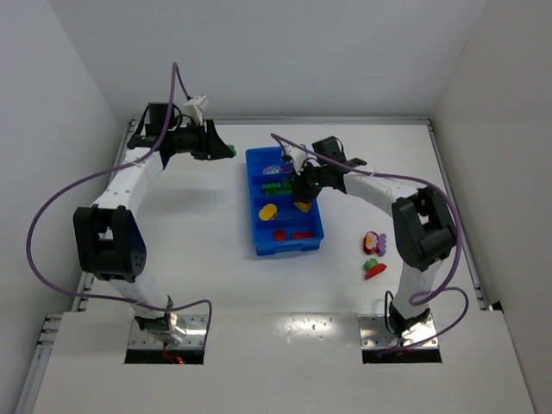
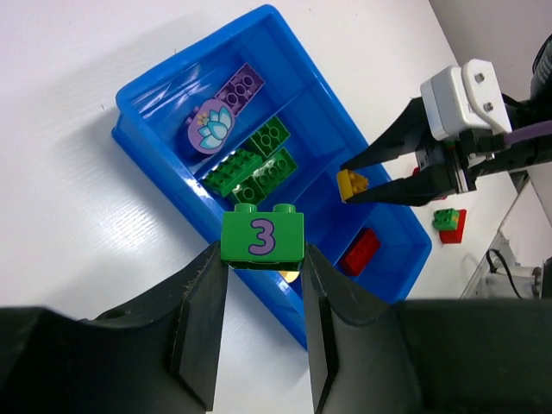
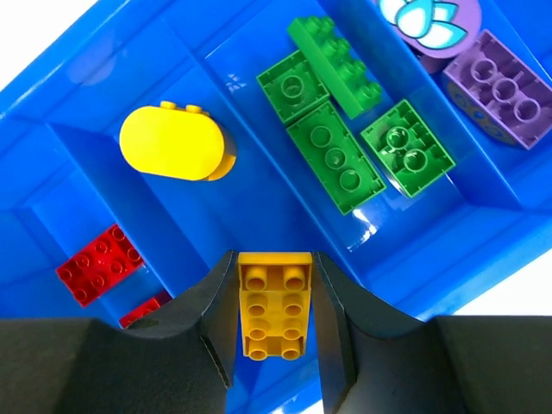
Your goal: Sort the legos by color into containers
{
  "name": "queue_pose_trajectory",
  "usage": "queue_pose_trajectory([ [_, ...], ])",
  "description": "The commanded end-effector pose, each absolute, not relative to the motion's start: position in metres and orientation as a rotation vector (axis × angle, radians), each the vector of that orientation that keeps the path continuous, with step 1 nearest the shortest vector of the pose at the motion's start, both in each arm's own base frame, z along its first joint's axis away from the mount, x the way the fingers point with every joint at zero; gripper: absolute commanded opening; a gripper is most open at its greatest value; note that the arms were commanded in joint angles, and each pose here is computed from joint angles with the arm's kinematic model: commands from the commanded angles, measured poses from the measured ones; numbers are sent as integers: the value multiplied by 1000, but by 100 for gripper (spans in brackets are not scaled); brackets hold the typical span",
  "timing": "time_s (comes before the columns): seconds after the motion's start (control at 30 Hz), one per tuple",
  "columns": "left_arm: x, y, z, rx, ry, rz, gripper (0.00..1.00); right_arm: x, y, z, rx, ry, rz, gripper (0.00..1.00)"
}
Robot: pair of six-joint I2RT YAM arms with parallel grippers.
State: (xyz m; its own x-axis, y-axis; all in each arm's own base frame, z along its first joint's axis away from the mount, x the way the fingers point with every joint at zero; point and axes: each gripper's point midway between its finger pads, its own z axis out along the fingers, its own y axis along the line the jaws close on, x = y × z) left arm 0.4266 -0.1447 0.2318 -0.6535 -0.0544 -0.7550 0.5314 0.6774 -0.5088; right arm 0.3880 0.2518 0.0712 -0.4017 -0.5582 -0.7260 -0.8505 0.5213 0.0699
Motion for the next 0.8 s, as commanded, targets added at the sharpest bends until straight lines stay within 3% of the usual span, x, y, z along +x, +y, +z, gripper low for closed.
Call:
queue_pose_trajectory([
  [0.0, 425, -144, 245, 402, 2061, -925, 19, 392, 266, 79, -1232, 2014, 550, 15],
  [0.07, 425, -146, 241, 405, 2068, -944, 19, 392, 268, 78, -1246, 2008, 533, 30],
  [0.1, 425, -146, 241, 405, 2069, -944, 19, 390, 264, 73, -1244, 2026, 517, 43],
  [0.3, 424, -159, 236, 448, 2076, -898, 19, 383, 264, 80, -1247, 1992, 451, 78],
  [0.47, 410, -186, 227, 522, 2090, -932, 19, 387, 263, 124, -1094, 1935, 444, 81],
  [0.63, 385, -235, 209, 665, 2111, -985, 19, 412, 225, 199, -705, 1899, 358, 82],
  [0.77, 376, -264, 190, 738, 2145, -960, 19, 415, 186, 207, -507, 1962, 304, 85],
])
